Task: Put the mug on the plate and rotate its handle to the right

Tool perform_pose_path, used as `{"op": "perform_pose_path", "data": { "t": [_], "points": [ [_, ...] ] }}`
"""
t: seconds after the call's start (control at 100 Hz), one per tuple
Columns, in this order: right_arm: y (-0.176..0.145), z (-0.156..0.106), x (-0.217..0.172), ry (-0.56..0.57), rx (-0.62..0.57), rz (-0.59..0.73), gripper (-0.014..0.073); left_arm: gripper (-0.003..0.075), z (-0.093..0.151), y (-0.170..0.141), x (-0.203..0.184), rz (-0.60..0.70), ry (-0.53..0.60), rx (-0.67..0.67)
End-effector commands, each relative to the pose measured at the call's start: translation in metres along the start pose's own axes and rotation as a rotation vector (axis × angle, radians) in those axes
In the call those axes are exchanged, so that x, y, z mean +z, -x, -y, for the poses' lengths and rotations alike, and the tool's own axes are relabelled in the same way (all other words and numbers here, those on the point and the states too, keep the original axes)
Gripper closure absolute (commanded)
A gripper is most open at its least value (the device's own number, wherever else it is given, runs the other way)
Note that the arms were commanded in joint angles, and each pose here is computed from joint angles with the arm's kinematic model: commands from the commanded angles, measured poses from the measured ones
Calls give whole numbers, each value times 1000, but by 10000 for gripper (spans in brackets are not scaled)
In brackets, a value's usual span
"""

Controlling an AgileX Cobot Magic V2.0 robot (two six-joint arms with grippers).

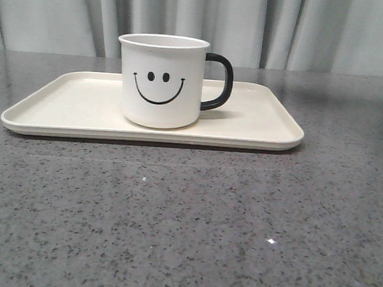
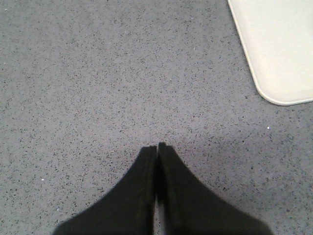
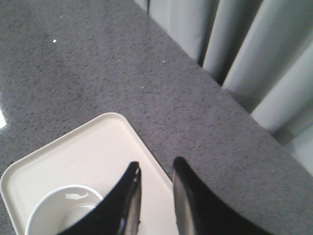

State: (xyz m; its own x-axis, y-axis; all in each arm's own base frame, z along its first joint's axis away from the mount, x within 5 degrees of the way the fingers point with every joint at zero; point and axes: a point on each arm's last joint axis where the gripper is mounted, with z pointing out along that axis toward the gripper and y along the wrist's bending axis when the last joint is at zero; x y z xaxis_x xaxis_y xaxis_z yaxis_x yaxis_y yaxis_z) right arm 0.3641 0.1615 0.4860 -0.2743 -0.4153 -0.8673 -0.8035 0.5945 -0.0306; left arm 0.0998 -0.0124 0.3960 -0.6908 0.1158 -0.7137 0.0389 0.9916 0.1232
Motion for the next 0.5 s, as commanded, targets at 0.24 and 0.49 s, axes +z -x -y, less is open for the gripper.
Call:
{"op": "perform_pose_path", "data": {
  "t": [0.24,0.49],
  "points": [
    [36,-14,-124,-209,-35,312,403,740,1,14,-6,134,-29,-17],
    [41,-24,-164,-276,-51,393,422,741,0,18,-7,181,-23,-41]
  ]
}}
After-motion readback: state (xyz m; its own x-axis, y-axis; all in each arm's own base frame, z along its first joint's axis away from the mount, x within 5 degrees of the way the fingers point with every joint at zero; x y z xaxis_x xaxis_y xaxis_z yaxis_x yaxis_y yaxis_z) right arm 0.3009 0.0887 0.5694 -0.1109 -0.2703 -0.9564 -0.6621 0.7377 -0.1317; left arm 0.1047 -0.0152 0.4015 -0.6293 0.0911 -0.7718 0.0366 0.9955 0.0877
